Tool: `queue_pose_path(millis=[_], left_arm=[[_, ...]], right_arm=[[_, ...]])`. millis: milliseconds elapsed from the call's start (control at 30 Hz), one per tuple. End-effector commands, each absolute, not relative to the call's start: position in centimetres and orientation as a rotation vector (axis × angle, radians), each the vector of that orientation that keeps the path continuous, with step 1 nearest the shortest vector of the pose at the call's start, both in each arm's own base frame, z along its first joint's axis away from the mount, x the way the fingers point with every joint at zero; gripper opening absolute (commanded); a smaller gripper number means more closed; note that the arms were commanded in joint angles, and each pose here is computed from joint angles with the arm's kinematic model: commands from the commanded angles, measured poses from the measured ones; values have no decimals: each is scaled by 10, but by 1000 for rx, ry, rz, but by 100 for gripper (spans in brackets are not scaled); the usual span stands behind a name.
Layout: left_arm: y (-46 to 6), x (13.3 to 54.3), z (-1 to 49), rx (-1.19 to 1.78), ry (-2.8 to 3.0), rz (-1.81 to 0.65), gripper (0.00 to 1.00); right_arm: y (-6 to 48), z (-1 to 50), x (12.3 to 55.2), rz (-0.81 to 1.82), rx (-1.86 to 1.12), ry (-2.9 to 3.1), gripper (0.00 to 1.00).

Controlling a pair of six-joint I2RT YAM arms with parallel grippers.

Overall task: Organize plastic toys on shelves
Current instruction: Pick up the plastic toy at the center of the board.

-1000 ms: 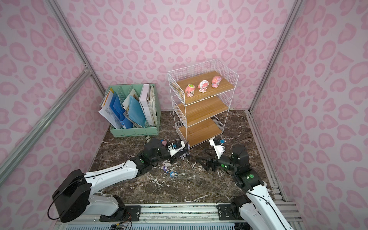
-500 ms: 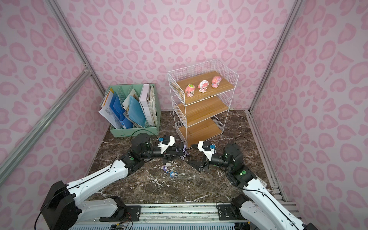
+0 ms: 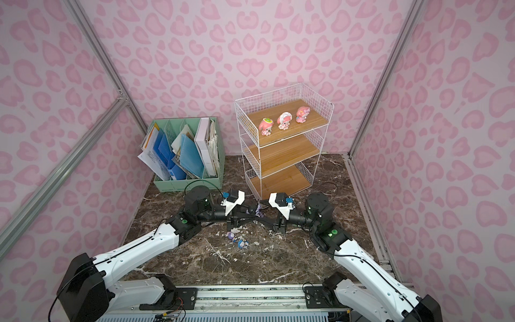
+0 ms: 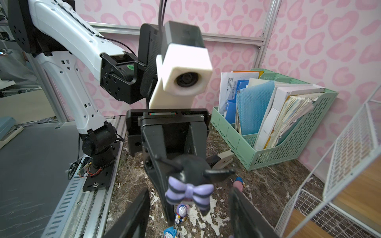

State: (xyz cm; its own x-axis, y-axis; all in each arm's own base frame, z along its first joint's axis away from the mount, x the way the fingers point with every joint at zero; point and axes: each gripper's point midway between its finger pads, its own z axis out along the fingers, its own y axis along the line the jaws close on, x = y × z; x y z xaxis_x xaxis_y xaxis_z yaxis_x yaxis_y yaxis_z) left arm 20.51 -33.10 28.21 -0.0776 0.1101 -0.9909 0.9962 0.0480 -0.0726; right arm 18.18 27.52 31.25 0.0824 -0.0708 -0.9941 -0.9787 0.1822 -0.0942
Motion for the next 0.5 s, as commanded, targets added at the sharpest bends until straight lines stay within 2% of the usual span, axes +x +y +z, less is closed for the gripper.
queue_pose_path(millis=[0,367,467], left_arm=[[-332,206,289,1218,1343,-1181,13],[-333,208,290,1205,1340,-1179,13],[-333,208,290,1203,1342,-1178,14]], right_arm=[[276,323,182,979,-1125,1243,62],[277,320,188,1009,-1054,1279,50],[277,322,187,1033,-1036,1276,50]])
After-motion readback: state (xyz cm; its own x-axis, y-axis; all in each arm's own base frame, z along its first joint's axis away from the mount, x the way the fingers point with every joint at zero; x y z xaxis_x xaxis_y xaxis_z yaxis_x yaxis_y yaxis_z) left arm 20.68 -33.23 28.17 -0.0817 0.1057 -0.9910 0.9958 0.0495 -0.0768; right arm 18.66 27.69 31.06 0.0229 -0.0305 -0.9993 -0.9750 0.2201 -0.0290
